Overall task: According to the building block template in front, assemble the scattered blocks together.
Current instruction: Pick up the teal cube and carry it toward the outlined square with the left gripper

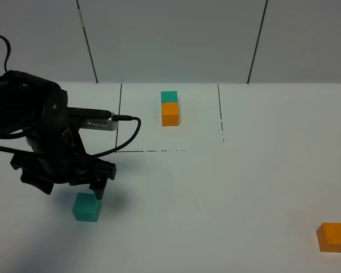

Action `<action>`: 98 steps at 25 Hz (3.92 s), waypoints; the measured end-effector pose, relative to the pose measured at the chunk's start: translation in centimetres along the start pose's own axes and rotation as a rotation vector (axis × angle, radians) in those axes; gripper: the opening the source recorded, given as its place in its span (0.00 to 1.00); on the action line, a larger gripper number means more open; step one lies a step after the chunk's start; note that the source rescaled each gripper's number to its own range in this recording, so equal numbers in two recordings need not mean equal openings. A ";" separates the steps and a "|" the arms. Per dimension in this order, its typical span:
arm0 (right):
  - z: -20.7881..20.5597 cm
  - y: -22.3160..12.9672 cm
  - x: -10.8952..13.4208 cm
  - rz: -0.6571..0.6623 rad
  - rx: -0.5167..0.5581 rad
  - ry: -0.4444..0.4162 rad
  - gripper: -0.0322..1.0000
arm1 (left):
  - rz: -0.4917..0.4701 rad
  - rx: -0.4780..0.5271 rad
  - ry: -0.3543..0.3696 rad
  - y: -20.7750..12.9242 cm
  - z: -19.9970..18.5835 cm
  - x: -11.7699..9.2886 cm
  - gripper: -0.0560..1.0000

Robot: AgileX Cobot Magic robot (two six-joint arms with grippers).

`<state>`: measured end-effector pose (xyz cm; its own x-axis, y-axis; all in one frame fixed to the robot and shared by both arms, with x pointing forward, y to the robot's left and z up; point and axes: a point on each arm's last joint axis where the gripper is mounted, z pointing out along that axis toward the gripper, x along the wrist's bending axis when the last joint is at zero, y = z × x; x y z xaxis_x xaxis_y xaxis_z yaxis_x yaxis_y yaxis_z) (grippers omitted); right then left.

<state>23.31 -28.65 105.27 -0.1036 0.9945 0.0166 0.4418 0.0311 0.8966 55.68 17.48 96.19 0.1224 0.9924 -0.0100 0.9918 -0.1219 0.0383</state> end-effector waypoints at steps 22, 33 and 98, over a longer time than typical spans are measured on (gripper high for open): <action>0.0 0.0 0.1 0.009 -0.002 0.015 0.81 | -0.005 0.022 -0.026 -0.5 7.5 -0.2 0.78; 0.0 0.0 0.1 0.009 -0.002 0.015 0.81 | 0.007 -0.012 -0.036 -0.2 7.8 -0.3 0.75; 0.0 0.0 0.2 0.010 -0.002 0.017 0.81 | 1.054 -0.140 -0.043 7.8 -3.9 -11.2 0.05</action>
<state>23.30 -28.49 105.29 -0.1145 0.9929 0.0327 0.4410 0.0213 0.8973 61.86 5.46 100.48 0.9211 0.3847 0.0598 0.3713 -0.9142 0.1624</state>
